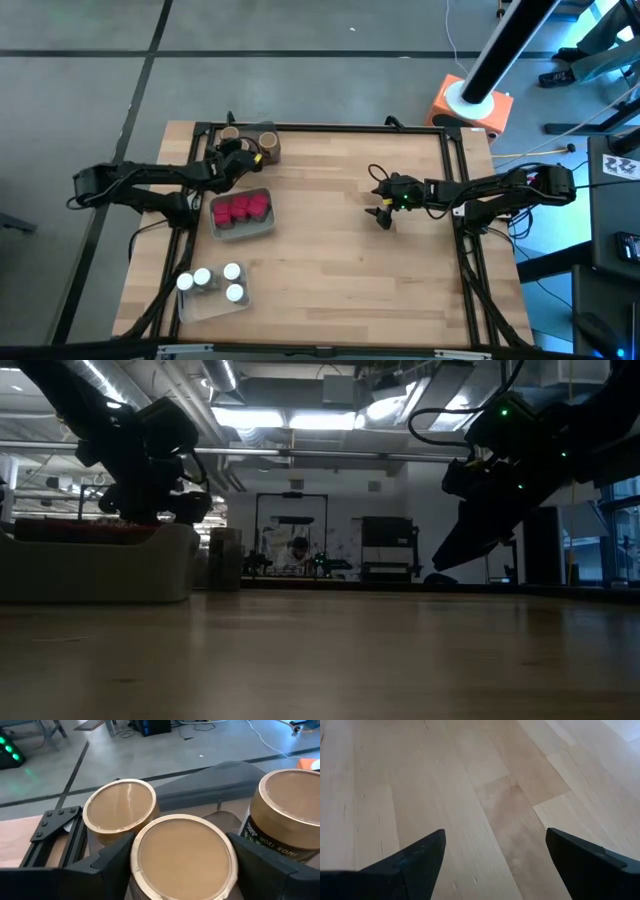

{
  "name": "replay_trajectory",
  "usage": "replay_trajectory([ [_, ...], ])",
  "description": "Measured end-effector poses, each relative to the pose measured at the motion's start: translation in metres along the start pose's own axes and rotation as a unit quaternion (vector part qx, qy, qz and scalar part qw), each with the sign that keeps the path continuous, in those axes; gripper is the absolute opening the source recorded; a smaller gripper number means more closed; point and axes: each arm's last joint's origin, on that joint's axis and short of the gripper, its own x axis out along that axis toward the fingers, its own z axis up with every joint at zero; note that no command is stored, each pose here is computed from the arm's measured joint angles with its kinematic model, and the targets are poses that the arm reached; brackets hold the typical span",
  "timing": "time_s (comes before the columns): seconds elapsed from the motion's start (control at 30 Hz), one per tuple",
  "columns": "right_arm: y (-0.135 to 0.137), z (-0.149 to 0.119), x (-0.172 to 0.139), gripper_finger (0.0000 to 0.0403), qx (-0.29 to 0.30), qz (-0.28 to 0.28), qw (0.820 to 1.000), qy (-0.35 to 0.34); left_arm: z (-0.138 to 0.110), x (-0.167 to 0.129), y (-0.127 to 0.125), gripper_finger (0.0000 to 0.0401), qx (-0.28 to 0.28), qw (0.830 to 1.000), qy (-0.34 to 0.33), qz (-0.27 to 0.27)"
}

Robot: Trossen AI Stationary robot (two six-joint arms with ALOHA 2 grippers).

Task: Sort spices by type
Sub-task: Put the gold seasoning bottle into the black transparent bin, then return to Home Position

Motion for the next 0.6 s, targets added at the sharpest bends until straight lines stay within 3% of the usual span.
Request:
replay_trajectory([
  [0.37, 0.0, 0.0, 0.0, 0.0344, 0.001, 0.0, 1.0, 0.0, 0.006, -0.005, -0.006, 0.0303, 0.023, 1.0, -0.005, -0.019],
  [0.6, 0.0, 0.0, 0.0, 0.0344, 0.001, 0.0, 1.0, 0.0, 0.027, -0.014, -0.006, 0.0304, 0.004, 0.999, -0.032, -0.033],
])
